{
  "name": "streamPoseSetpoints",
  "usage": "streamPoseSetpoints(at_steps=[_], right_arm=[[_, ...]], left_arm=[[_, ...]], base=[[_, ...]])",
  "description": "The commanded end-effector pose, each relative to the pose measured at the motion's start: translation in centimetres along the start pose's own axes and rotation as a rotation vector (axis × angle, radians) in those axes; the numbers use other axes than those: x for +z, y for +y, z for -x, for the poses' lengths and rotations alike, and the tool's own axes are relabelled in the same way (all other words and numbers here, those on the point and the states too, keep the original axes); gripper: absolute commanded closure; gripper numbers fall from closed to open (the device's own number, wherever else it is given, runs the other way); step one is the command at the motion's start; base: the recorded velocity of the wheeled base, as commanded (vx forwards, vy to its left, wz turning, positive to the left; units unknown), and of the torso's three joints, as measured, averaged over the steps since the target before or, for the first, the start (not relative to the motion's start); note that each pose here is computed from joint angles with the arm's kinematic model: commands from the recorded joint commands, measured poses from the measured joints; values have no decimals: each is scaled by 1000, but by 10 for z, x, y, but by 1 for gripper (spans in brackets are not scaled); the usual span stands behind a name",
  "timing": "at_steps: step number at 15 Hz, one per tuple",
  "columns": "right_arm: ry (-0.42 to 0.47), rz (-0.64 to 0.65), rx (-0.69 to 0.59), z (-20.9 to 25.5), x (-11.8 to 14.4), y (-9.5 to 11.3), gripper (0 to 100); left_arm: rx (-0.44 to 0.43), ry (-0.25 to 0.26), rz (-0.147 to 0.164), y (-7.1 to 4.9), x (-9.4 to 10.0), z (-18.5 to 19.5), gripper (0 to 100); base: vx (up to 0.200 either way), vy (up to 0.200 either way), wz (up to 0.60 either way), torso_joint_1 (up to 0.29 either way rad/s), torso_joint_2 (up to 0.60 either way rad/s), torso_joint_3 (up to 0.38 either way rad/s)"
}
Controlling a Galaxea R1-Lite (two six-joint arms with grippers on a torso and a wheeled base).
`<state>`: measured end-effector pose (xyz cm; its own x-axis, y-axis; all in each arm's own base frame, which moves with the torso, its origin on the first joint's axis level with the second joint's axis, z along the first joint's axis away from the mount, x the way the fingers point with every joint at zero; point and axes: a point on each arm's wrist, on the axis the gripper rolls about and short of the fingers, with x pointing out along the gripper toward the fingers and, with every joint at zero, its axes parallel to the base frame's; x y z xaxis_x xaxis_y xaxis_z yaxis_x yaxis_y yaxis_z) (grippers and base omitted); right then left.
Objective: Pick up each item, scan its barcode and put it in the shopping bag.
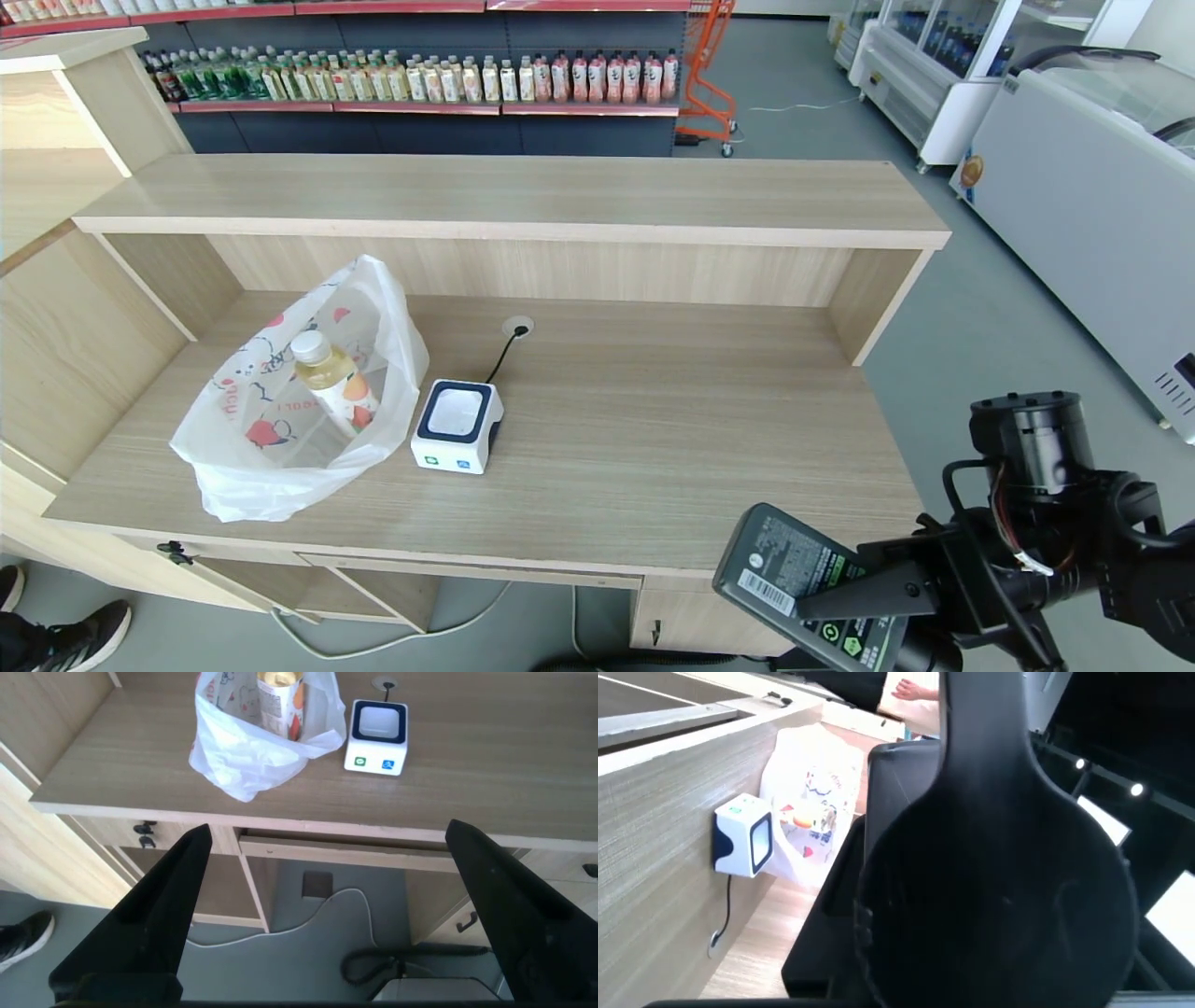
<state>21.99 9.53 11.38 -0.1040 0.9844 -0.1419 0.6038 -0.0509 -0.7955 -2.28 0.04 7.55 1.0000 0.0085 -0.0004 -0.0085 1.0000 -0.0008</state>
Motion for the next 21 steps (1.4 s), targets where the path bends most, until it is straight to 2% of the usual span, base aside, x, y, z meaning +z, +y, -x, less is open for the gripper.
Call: streamPoseSetpoints(at_steps=[1,8,9,10,12,13,14,15,16,17,18,20,21], right_arm=[[-4,-6,-2,-1,0,2,100],[-5,-8,-1,-1,0,2,100],[1,-10,0,0,0,-3,100],[12,-71,2,4,-3,-13,100],[80,-261,48,19,-7,-33,100],[217,-442,138,40,-5,-48,100],[271,-540,148,50,-2,-53,100],[460,-623,185,83,-3,-67,100],[603,-638,232,105,-2,-75,100],[658,-810,233,110,14,-69,100],[662,-1015,215,105,31,-63,100],[695,-1146,260,103,34,-63,100],[697,-1246,232,101,29,-67,100]], left_arm=[[1,0,-1,0,0,0,0],[1,0,1,0,0,0,0],[1,0,1,0,0,0,0],[1,0,1,0,0,0,0],[1,0,1,0,0,0,0],[1,0,-1,0,0,0,0],[1,0,1,0,0,0,0],[1,0,1,0,0,0,0],[1,0,1,0,0,0,0],[1,0,1,0,0,0,0],[1,0,-1,0,0,0,0],[1,0,1,0,0,0,0],[1,0,-1,0,0,0,0]], base=[[0,0,0,0,0,0],[0,0,0,0,0,0],[0,0,0,0,0,0],[0,0,0,0,0,0],[0,0,0,0,0,0],[0,0,0,0,0,0],[0,0,0,0,0,0],[0,0,0,0,0,0],[0,0,0,0,0,0],[0,0,0,0,0,0],[0,0,0,0,0,0],[0,0,0,0,0,0],[0,0,0,0,0,0]])
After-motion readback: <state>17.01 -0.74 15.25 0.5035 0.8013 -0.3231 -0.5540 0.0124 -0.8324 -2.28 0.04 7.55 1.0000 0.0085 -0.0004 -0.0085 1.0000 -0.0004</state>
